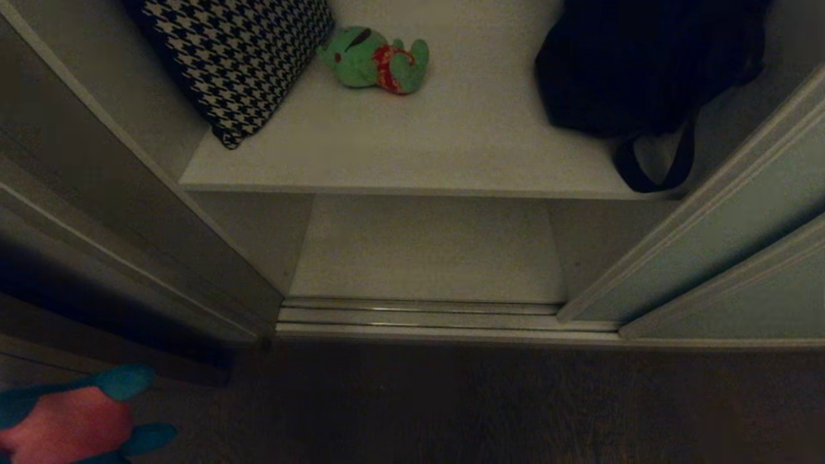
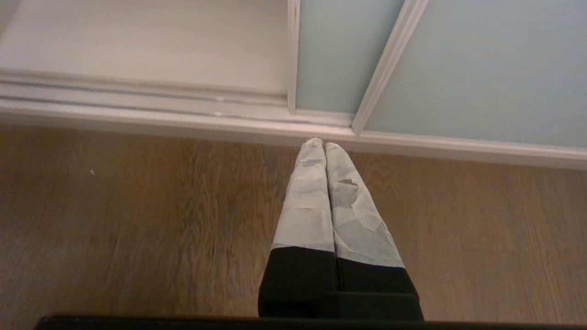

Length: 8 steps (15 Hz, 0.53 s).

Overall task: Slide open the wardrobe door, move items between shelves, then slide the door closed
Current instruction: Place the blue doll on the lower shelf

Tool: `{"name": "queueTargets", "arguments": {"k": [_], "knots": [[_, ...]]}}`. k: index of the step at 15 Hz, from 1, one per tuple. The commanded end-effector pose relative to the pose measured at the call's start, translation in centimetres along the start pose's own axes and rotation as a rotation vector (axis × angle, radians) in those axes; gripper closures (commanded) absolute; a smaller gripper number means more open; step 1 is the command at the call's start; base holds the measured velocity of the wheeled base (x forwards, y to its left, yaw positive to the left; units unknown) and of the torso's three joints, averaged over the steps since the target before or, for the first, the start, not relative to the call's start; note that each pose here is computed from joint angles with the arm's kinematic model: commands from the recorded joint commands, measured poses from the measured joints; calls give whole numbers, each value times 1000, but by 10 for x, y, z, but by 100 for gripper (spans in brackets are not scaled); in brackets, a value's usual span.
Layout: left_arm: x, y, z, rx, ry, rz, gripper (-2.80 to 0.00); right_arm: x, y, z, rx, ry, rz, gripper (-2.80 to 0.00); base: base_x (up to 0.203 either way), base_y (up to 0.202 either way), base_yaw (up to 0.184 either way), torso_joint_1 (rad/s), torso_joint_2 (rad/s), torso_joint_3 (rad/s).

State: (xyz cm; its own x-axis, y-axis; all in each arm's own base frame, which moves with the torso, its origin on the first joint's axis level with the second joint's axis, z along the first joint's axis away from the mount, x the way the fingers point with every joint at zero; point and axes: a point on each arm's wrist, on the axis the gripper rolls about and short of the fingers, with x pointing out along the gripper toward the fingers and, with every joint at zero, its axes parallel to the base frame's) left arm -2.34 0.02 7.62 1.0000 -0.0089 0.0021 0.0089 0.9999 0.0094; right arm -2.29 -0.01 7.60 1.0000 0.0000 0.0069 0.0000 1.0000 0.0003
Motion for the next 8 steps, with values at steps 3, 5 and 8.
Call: {"name": "queueTargets", "arguments": {"k": [3,5,8], "knots": [[0,0,0,0,2,1,0,0,0,0,0,-1,0,0,0,0,0,1,1,-194],[0,0,0,0,2,0,0,0,0,0,0,-1,0,0,0,0,0,2,2,-198],[0,0,0,0,2,0,0,0,0,0,0,-1,0,0,0,0,0,2,1,-203]]}}
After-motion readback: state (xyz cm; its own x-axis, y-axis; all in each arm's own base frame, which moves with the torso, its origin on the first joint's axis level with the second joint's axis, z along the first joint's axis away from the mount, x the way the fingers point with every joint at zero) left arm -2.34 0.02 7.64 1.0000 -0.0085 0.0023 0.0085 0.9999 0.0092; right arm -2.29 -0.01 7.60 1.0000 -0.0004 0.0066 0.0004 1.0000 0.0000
